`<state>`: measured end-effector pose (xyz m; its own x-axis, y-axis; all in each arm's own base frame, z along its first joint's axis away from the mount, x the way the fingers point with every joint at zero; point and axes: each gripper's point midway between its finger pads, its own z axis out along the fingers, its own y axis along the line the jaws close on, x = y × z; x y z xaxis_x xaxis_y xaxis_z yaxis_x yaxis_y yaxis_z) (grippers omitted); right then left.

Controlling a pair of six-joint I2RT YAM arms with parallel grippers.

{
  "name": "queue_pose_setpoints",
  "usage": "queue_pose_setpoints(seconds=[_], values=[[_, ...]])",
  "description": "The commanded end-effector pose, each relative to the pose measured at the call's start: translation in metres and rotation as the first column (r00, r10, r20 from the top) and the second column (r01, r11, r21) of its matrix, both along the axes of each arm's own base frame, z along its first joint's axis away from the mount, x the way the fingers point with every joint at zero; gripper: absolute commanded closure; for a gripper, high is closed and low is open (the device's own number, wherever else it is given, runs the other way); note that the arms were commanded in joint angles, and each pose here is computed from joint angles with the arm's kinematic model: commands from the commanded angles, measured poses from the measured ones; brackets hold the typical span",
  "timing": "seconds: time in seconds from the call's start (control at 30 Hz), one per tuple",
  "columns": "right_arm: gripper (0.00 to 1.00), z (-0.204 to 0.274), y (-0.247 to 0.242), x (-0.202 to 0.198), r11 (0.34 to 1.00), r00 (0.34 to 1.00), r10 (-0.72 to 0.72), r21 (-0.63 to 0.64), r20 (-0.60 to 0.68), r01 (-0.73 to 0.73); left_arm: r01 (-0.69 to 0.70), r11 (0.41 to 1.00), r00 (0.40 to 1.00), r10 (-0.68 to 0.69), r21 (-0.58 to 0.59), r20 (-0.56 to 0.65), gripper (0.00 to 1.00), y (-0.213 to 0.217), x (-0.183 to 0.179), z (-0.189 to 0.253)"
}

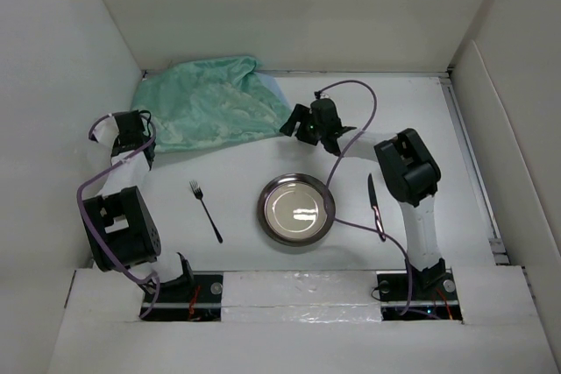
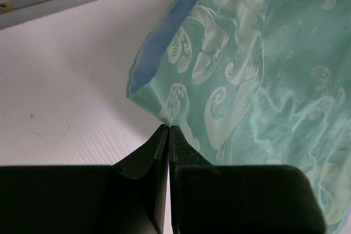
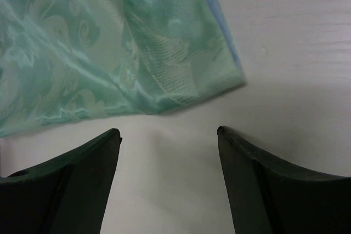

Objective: Set the dinner table for one person

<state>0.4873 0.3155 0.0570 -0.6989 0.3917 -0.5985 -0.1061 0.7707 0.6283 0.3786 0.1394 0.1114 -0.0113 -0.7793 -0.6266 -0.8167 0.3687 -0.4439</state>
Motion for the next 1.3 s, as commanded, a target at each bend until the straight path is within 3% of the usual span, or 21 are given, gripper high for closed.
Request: queue_pose_setpoints(seconds=[0.0,0.23,0.67,0.9,1.07,1.27], values=[[0.24,0.008,0.017,0.008,1.000,1.000,-0.018,0.011,0.000,0.018,0.012,1.000,1.000,-0.012,0.017,-0.015,1.00,0.004,0.001,0.007],[0.34,0.003,0.007,0.019,0.991,0.991,-0.134,-0.012,0.000,0.134,0.023,1.000,1.000,-0.023,0.022,-0.001,1.00,0.004,0.006,0.011],[0.48,-0.005,-0.005,0.045,0.952,0.953,-0.283,0.085,-0.104,0.292,0.026,0.998,0.999,-0.028,0.065,0.022,1.00,0.008,0.006,0.029],[0.67,-0.003,-0.012,0.058,0.932,0.938,-0.326,0.128,-0.118,0.339,0.030,0.997,0.999,-0.033,0.066,0.036,1.00,0.008,0.008,0.034],[0.97,0.024,-0.025,0.067,0.918,0.930,-0.365,0.151,-0.034,0.366,0.035,0.998,0.998,-0.038,0.052,0.057,1.00,0.005,0.011,0.038],[1.00,0.087,-0.032,0.062,0.932,0.919,-0.358,0.127,0.165,0.340,0.043,0.997,0.986,-0.052,0.063,0.157,1.00,0.003,0.018,0.070]])
